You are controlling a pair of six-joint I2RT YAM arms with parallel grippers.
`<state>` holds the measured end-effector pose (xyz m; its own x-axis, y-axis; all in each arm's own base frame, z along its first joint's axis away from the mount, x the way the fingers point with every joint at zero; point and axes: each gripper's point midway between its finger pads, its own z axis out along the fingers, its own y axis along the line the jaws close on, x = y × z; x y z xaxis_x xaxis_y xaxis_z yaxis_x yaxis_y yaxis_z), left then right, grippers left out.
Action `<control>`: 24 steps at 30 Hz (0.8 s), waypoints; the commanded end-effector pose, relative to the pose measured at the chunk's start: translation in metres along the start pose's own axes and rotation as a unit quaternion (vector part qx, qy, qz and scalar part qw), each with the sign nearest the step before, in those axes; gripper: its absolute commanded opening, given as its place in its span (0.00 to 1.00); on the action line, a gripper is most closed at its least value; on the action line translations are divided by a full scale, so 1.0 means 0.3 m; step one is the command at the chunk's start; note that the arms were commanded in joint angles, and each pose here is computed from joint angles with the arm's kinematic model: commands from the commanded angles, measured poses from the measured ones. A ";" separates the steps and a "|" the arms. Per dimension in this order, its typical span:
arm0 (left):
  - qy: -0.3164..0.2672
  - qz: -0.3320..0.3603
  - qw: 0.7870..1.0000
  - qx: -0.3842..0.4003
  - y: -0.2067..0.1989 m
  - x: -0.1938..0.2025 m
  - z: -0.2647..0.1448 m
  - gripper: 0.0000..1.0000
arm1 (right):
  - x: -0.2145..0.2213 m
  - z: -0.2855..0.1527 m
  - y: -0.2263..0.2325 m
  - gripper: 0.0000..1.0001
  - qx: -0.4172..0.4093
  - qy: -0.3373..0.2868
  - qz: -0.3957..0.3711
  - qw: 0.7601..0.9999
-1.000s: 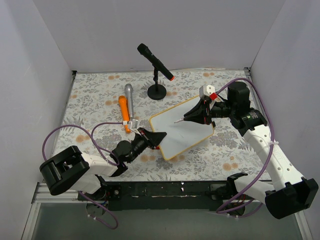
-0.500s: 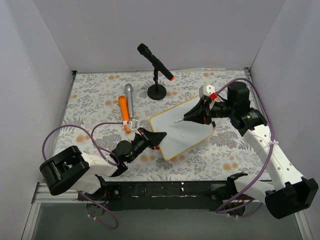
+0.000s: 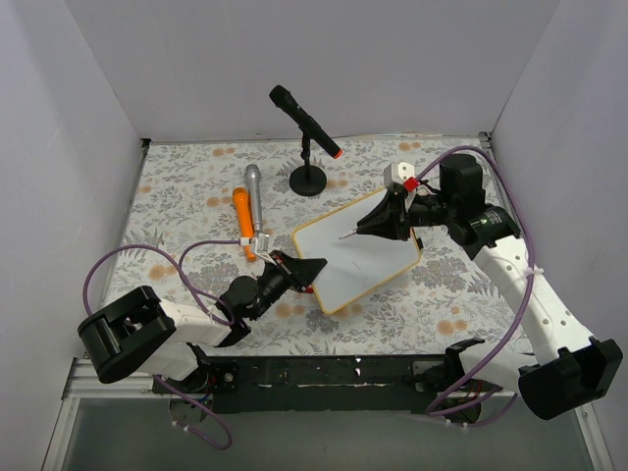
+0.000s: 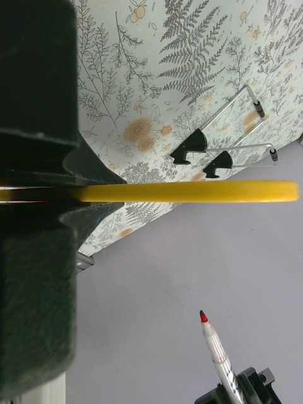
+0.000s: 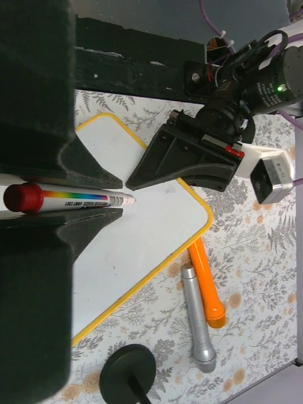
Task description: Write a sentence on the whiteboard
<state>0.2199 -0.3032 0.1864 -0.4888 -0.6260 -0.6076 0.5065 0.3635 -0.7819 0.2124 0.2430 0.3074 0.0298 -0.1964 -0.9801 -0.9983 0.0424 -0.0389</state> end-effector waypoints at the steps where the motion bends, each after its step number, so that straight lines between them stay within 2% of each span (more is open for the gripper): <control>1: -0.109 -0.054 0.988 0.094 -0.201 -0.190 0.014 0.00 | -0.104 0.018 -0.006 0.01 -0.002 -0.001 -0.051 0.999; 16: -0.105 -0.061 0.987 0.108 -0.236 -0.182 0.042 0.00 | -0.089 0.038 0.012 0.01 0.016 0.023 -0.073 0.997; 24: -0.109 -0.088 0.984 0.114 -0.249 -0.181 0.060 0.00 | -0.100 0.046 -0.011 0.01 0.028 0.027 -0.077 0.996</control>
<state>0.2236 -0.3146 0.1866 -0.5114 -0.6512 -0.5608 0.4637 0.3403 -0.8180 0.2138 0.2604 0.3211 0.1369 -0.2657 -0.9543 -0.9864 0.0518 -0.1559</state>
